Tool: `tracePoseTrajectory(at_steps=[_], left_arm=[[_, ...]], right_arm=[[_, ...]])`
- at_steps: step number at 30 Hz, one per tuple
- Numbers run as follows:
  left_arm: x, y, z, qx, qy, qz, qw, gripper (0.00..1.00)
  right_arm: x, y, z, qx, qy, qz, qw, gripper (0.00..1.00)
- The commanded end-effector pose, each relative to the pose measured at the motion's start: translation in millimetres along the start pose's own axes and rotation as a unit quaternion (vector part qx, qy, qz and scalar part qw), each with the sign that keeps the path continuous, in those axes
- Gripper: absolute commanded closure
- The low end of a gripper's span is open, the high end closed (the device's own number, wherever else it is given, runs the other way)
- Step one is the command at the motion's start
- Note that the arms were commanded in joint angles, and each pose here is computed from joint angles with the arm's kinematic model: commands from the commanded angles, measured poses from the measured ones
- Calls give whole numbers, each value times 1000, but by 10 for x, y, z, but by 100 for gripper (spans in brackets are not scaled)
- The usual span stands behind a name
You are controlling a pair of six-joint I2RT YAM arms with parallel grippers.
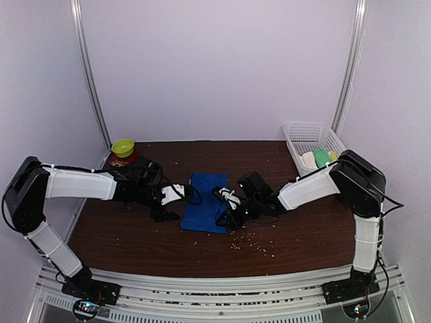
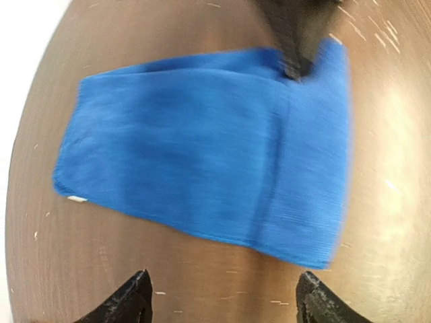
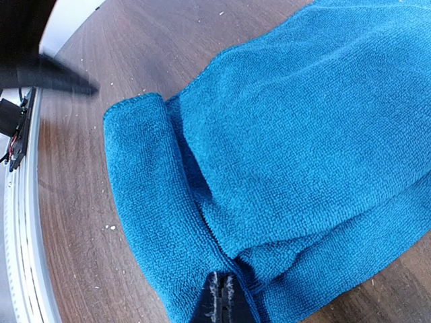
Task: Roll the towels
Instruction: Roll the towel at the center of the board.
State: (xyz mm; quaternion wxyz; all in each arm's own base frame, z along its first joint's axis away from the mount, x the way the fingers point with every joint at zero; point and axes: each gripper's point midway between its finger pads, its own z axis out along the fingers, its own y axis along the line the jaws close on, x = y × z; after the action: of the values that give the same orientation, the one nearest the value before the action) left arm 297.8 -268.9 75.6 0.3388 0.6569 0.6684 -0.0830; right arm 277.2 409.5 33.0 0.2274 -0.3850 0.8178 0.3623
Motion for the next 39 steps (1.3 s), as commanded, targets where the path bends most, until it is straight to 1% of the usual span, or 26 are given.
tracePoseTrajectory(at_steps=[1, 8, 12, 17, 19, 25, 33, 37, 39], left_arm=[[-111, -164, 35, -53, -9, 120, 991, 25], [-178, -270, 102, -95, -16, 148, 984, 25], [-144, -316, 186, -116, 2, 157, 981, 25], [-91, -433, 297, -113, 18, 181, 977, 26], [-105, -453, 305, -115, 15, 186, 976, 27], [-62, -486, 369, -114, 28, 193, 974, 38], [-28, -547, 448, -103, 35, 192, 975, 61], [-4, -583, 461, -93, 38, 186, 977, 85], [-6, -607, 456, -86, 36, 182, 979, 95]], right_arm=[[286, -17, 32, 3, 52, 34, 998, 100], [299, -4, 45, -3, 53, 40, 998, 100], [281, 2, 43, -4, 51, 40, 998, 100], [269, 5, 36, -3, 48, 39, 998, 100], [285, 1, 34, -3, 49, 40, 998, 100], [285, 3, 26, -3, 49, 38, 998, 100], [272, 9, 11, -1, 51, 32, 998, 100], [238, 28, -26, 1, 50, 24, 998, 100], [195, 32, -64, 4, 46, 16, 999, 100]])
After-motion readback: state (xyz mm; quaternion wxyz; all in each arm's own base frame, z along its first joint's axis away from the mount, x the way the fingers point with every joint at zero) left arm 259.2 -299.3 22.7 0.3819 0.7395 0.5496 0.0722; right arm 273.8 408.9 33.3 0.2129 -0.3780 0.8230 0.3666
